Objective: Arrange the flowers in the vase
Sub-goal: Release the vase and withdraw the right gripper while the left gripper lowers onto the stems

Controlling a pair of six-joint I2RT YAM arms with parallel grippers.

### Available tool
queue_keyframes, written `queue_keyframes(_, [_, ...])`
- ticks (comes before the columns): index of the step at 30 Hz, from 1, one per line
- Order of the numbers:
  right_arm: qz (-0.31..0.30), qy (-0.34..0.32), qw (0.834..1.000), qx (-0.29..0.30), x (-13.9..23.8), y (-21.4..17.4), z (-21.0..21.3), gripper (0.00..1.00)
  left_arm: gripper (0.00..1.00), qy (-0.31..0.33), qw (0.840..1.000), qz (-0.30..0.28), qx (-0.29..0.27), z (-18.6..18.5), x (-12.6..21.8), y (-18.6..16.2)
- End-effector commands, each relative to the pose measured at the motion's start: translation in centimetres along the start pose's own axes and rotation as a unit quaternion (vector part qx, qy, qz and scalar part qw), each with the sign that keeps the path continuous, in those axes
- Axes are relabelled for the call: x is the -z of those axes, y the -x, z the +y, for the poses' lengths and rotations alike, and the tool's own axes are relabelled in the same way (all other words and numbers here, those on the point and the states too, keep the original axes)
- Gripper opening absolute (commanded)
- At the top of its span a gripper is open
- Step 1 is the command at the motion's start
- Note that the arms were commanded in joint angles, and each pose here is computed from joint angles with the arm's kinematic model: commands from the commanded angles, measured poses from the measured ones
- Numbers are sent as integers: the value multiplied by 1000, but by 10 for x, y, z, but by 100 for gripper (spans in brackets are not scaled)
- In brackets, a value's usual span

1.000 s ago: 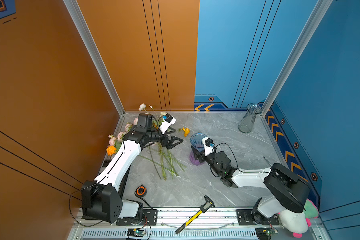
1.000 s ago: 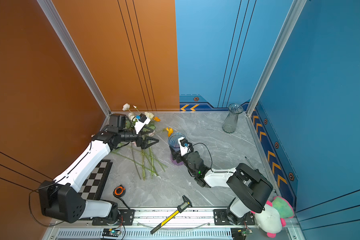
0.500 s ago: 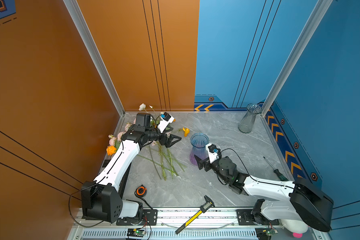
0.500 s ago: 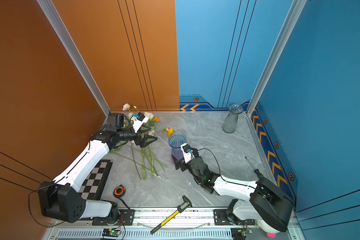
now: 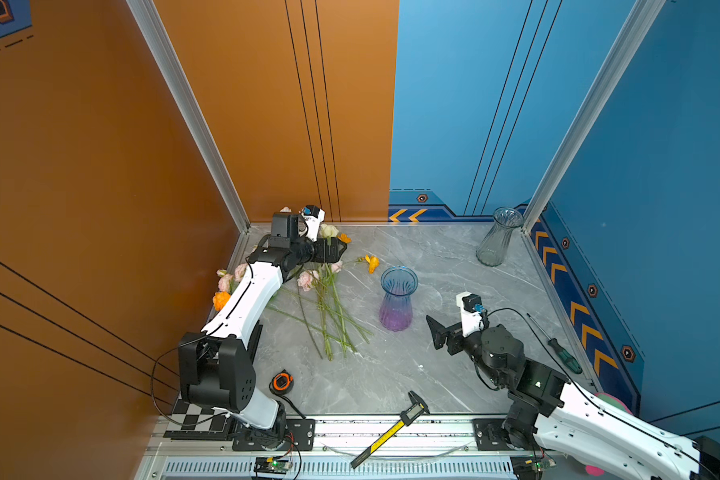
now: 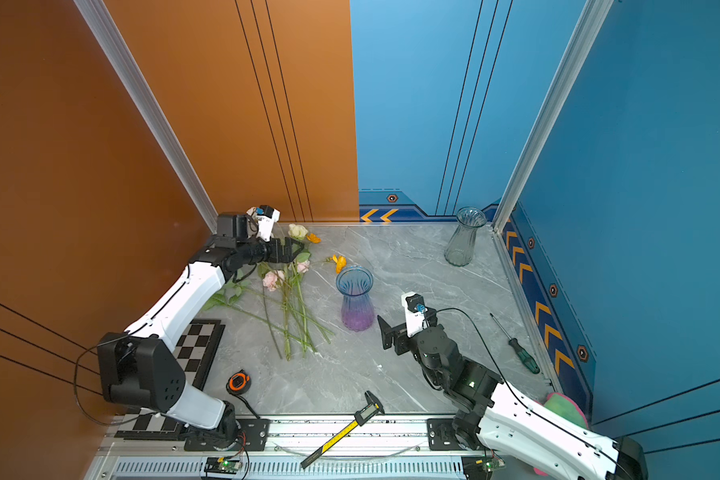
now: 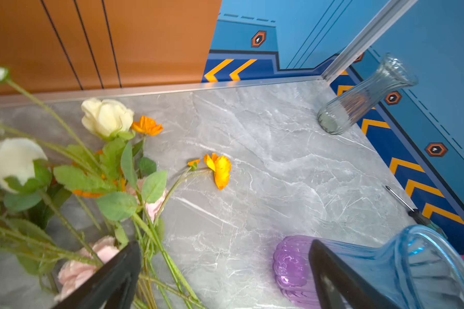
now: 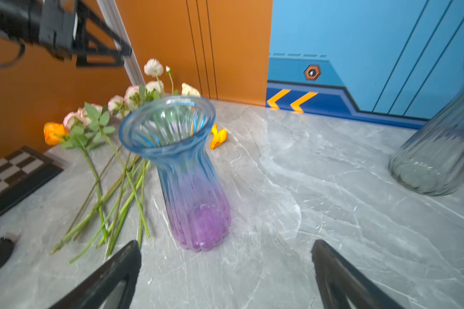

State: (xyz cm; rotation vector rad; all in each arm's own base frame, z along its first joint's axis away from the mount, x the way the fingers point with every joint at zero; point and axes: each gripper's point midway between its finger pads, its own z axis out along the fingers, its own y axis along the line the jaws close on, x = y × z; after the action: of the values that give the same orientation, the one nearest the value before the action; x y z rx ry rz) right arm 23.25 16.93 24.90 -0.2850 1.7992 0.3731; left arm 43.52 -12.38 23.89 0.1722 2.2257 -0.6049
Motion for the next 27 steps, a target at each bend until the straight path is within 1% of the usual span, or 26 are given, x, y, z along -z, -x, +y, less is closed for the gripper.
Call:
queue_keyframes(1, [9, -30, 999, 12, 11, 27, -16, 100, 98, 80, 990, 30, 114, 34, 2, -46])
queue_keyframes(3, [20, -5, 1000, 7, 6, 42, -10, 100, 98, 114, 985, 33, 127, 46, 10, -65])
queue_keyframes(5, [28, 34, 999, -2, -4, 59, 3, 100, 100, 150, 976, 41, 151, 61, 20, -81])
queue_keyframes(6, [33, 48, 998, -4, -9, 66, 10, 100, 97, 163, 972, 51, 164, 67, 23, -87])
queue_keyframes(7, [35, 63, 997, -4, -15, 75, 18, 100, 92, 168, 967, 68, 179, 73, 24, -97])
queue_keyframes(8, [38, 77, 996, -1, -22, 85, 27, 100, 82, 169, 963, 83, 192, 78, 23, -104])
queue_keyframes(10, [39, 105, 994, 12, -33, 100, 50, 100, 69, 158, 960, 102, 209, 81, 19, -113])
queue_keyframes(12, [38, 129, 990, 37, -41, 113, 76, 100, 61, 160, 958, 106, 212, 83, 15, -116])
queue_keyframes(14, [41, 155, 985, 71, -49, 119, 104, 100, 58, 165, 957, 107, 213, 86, 10, -115])
queue_keyframes(15, [45, 166, 981, 87, -52, 119, 118, 100, 54, 162, 958, 105, 214, 85, 6, -113])
queue_keyframes(17, [52, 184, 975, 112, -59, 111, 140, 100, 47, 165, 958, 100, 213, 86, -2, -109])
queue_keyframes(19, [60, 223, 963, 141, -63, 92, 163, 100, 37, 181, 954, 103, 216, 92, -10, -110])
queue_keyframes(20, [63, 239, 958, 146, -65, 83, 170, 100, 36, 184, 951, 104, 226, 94, -13, -111])
queue_keyframes(22, [74, 250, 956, 137, -74, 63, 176, 100, 36, 190, 946, 112, 236, 94, -21, -115])
queue_keyframes(24, [83, 267, 949, 143, -77, 46, 184, 100, 35, 188, 949, 115, 227, 89, -29, -116])
queue_keyframes(27, [85, 266, 947, 160, -81, 23, 192, 100, 36, 199, 948, 118, 216, 86, -35, -118])
